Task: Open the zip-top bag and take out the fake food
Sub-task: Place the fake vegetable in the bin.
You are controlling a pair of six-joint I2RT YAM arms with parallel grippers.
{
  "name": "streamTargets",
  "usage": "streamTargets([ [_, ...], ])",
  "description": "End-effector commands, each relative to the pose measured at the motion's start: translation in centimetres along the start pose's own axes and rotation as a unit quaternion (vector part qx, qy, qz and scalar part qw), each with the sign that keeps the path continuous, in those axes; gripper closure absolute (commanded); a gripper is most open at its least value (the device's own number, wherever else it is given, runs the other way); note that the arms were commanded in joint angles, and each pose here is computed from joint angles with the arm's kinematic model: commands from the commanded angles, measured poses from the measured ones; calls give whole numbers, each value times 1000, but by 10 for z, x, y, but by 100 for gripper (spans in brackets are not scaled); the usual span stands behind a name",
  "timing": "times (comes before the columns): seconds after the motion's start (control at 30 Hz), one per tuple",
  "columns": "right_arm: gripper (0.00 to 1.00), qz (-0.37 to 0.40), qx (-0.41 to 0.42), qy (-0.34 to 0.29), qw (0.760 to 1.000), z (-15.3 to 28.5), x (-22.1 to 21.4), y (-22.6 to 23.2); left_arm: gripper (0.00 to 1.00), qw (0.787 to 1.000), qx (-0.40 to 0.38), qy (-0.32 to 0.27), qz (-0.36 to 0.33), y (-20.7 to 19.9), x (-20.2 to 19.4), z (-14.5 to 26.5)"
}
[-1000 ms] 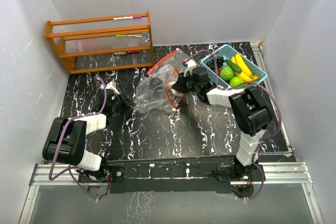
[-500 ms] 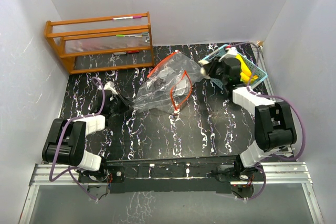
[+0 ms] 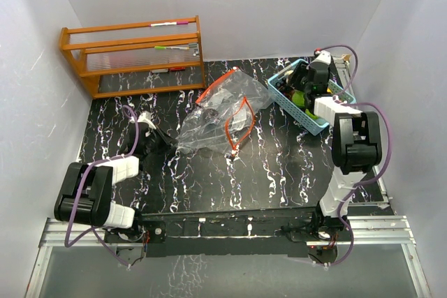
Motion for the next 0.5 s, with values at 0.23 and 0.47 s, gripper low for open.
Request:
streamTargets([
  [0.23,30,77,89,-71,990,53,24,67,100,999,-20,-20,-17,-12,15,7],
  [0.47,54,130,195,-4,972,97,-70,148,100,999,-25,-16,-14,-13,14,5],
])
Point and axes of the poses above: each gripper's point midway between its finger pads, its own z axis back along the fingers, its own y axis along the line the jaws close on, x = y × z, the point moved 4 cm from there along z, back along the fingers, and after that the axes turned 10 degrees about -z, right-handed, at the moved point
